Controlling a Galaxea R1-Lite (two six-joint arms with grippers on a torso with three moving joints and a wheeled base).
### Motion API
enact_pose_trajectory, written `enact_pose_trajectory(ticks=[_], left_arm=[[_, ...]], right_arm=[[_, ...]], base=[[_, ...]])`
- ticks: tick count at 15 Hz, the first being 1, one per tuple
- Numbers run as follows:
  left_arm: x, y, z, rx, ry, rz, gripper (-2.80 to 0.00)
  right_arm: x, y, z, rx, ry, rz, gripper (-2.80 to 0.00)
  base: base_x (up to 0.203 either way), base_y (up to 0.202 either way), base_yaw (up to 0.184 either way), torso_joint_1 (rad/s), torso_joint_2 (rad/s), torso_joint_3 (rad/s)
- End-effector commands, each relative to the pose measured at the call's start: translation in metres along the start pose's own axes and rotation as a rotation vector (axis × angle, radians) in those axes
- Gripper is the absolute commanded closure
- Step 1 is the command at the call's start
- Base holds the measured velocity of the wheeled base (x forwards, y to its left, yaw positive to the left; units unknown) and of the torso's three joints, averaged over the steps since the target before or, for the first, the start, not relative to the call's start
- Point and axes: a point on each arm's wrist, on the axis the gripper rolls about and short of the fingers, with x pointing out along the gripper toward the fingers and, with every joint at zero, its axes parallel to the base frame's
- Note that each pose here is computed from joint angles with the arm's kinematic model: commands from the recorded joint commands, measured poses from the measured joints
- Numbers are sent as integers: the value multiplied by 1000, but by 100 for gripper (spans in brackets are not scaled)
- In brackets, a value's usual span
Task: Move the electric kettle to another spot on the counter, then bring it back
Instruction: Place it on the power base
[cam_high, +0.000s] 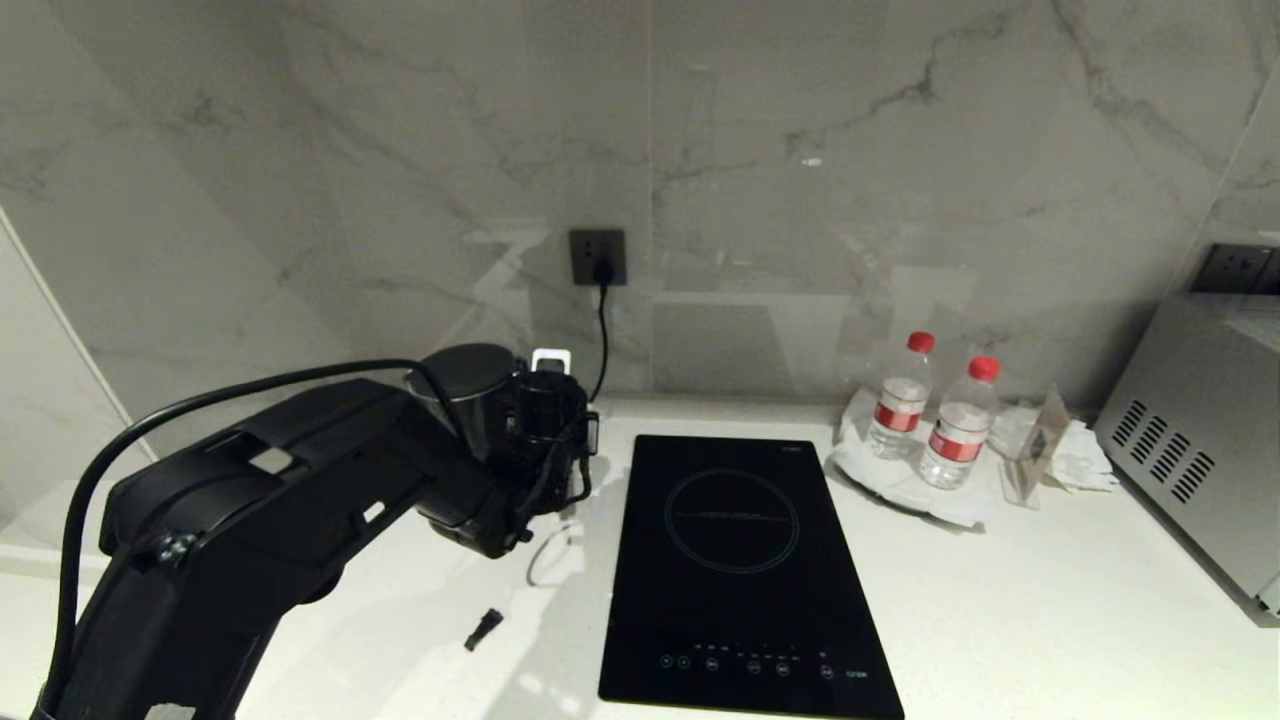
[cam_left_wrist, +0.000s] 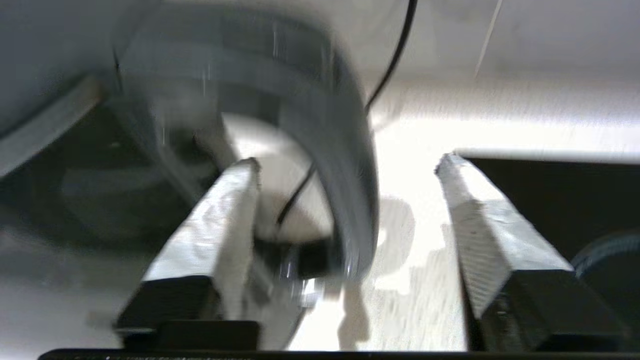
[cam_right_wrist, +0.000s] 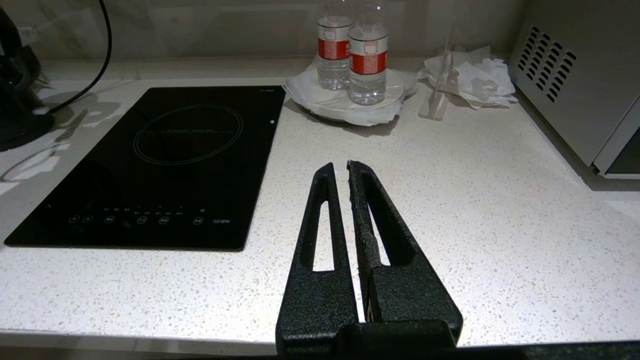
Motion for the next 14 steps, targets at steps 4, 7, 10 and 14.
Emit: enact_pose_trajectory(ticks=[4, 7, 10, 14], left_arm=[[-18, 10, -14, 16, 32, -5, -280], [-32, 11, -25, 20, 36, -19, -280], [-47, 15, -34, 25, 43, -32, -280], [-75, 6, -41, 13, 59, -86, -280]], right_arm=[[0, 0, 0, -1, -2, 0, 0], [0, 0, 0, -2, 0, 0, 0], [0, 0, 0, -1, 0, 0, 0], [0, 0, 0, -1, 0, 0, 0]], base=[[0, 0, 0, 0, 0, 0], [0, 0, 0, 0, 0, 0], [0, 0, 0, 0, 0, 0], [0, 0, 0, 0, 0, 0]])
